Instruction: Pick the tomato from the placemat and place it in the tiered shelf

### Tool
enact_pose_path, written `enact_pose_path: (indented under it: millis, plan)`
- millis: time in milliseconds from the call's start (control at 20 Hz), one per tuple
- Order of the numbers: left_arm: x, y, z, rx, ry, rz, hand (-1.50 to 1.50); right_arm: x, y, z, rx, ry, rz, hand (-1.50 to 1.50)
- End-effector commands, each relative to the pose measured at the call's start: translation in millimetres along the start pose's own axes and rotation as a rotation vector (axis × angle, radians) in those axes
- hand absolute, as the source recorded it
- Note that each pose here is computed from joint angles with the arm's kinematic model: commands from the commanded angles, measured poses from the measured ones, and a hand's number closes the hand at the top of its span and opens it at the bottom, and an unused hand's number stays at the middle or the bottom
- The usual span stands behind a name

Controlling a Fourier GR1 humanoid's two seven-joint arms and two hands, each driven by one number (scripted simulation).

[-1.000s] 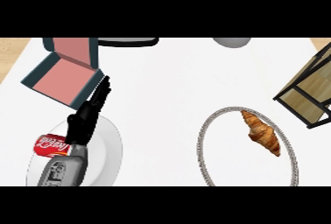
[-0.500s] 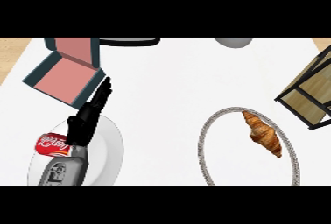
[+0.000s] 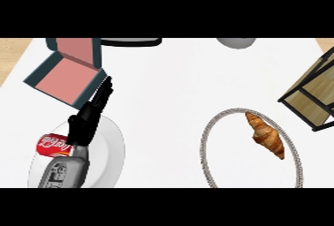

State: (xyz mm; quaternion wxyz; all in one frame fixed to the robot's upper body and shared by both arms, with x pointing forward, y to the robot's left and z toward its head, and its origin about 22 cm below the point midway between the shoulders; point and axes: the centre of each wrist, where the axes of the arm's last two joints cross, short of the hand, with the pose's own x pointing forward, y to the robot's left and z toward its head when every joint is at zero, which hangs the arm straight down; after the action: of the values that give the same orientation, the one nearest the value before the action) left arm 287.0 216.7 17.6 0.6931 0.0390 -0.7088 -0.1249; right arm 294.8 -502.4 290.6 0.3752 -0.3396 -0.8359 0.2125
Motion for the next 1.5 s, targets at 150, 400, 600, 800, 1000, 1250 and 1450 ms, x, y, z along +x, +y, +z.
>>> enact_pose_path:
  millis: [150, 400, 600, 800, 1000, 1250, 1450]
  plan:
    - [-0.6, 1.0, -4.6, 0.001, -0.003, -0.007, 0.0, -13.4, 27.2, -24.1, -0.018, 0.048, -0.248, 1.5]
    - [-4.7, -7.8, 1.3, 0.004, -0.011, -0.003, 0.0, -40.7, 27.8, -15.8, -0.01, 0.04, -0.252, 1.5]
    - [-5.3, -12.6, -13.3, 0.013, -0.002, -0.002, 0.0, -30.2, 25.9, -36.7, -0.027, 0.038, -0.254, 1.5]
    - [9.4, -0.2, -5.3, -0.018, -0.023, 0.0, 0.0, -49.8, 17.6, -11.4, -0.11, 0.203, 0.072, -1.5]
    - [4.0, -2.0, -16.7, -0.016, 0.009, -0.001, 0.0, -49.1, 14.9, -18.1, -0.091, 0.245, 0.035, -1.5]
    - [7.9, 6.0, -8.1, -0.007, -0.006, 0.003, 0.0, -67.9, 13.2, 3.9, -0.125, 0.288, -0.094, -1.5]
    - [-14.5, -3.8, 8.0, 0.005, -0.017, 0.002, 0.0, -53.3, -6.3, -13.5, -0.119, 0.281, -0.228, -1.5]
